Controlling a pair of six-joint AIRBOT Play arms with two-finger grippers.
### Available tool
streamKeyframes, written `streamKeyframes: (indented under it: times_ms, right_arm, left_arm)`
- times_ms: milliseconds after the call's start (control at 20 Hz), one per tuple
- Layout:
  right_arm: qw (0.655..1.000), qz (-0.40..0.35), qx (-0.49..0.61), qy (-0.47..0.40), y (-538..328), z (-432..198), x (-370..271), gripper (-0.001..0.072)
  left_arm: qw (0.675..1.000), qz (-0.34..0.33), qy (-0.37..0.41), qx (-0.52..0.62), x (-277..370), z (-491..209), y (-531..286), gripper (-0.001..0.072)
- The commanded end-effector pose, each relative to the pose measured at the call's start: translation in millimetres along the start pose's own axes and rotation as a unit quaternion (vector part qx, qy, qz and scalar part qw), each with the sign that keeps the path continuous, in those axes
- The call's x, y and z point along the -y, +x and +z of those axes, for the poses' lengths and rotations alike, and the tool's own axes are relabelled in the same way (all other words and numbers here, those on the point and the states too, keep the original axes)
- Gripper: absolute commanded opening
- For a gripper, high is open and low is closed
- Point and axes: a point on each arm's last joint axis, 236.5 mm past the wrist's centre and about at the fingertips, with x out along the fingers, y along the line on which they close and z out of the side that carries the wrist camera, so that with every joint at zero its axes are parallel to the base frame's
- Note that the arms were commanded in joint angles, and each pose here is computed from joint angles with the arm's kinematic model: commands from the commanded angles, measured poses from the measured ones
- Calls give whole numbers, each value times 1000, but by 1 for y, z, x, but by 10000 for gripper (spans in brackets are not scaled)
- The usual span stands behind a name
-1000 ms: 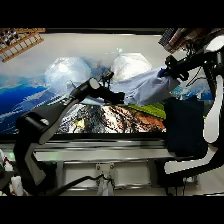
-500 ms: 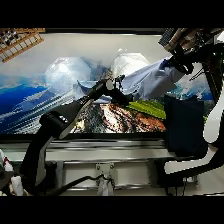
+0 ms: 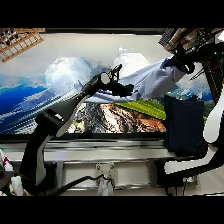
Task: Fold the clothes and pants, and hang the long-sleeved shirts on hangers.
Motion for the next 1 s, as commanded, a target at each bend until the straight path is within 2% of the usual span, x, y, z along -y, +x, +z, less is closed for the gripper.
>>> streamKeyframes:
  times_ms: [0,200,500,850,950]
  right_arm:
    - [1000,11,-7,-2,0,-3,-6,24]
    - [999,24,-23,28,-1,-12,-13,24]
    - [996,58,27,66,-2,13,-28,24]
    - [995,47,59,67,-2,29,-22,24]
    - [994,48,71,63,0,33,-25,24]
  left_arm:
    - [1000,2,-13,13,-8,1,16,13]
    - [1000,6,-16,-8,-12,-17,35,13]
    - [999,9,-6,-32,-7,-41,52,12]
    - [999,2,-30,-38,-19,-13,4,14]
    - [1000,-4,-14,-26,-19,5,-26,14]
